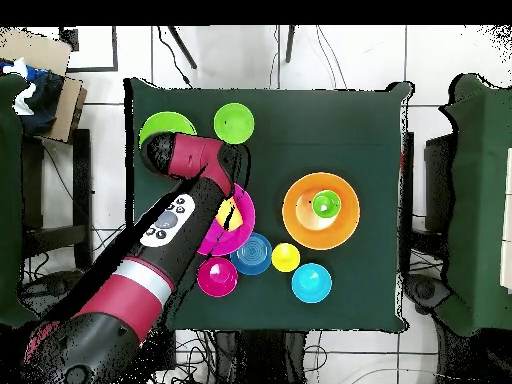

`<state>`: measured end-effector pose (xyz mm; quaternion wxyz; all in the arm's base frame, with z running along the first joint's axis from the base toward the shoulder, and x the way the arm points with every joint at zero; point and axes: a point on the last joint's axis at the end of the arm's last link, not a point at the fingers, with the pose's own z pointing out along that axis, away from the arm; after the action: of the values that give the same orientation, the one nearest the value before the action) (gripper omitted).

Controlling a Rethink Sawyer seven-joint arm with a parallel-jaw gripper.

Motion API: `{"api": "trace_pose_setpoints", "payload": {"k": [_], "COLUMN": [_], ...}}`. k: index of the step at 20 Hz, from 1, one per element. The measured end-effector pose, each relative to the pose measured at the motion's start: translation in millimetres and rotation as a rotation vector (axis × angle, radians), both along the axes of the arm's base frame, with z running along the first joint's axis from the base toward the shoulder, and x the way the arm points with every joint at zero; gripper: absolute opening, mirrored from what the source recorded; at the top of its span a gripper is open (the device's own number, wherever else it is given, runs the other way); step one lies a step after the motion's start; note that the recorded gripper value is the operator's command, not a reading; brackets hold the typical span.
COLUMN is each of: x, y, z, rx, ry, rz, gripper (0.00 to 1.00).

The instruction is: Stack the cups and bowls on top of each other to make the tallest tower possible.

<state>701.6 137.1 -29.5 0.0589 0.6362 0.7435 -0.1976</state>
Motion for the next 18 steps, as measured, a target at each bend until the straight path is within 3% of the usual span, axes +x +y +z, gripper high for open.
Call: {"api": "trace_pose_setpoints", "payload": {"k": [10,18], "x": [0.4,8.7], "y": [0,1], "z": [2,22], "rx": [0.000,0.009], "ry": [-0.001,-0.029], "rz": [-0.001,-0.006], "gripper": [1.00,1.00]}}
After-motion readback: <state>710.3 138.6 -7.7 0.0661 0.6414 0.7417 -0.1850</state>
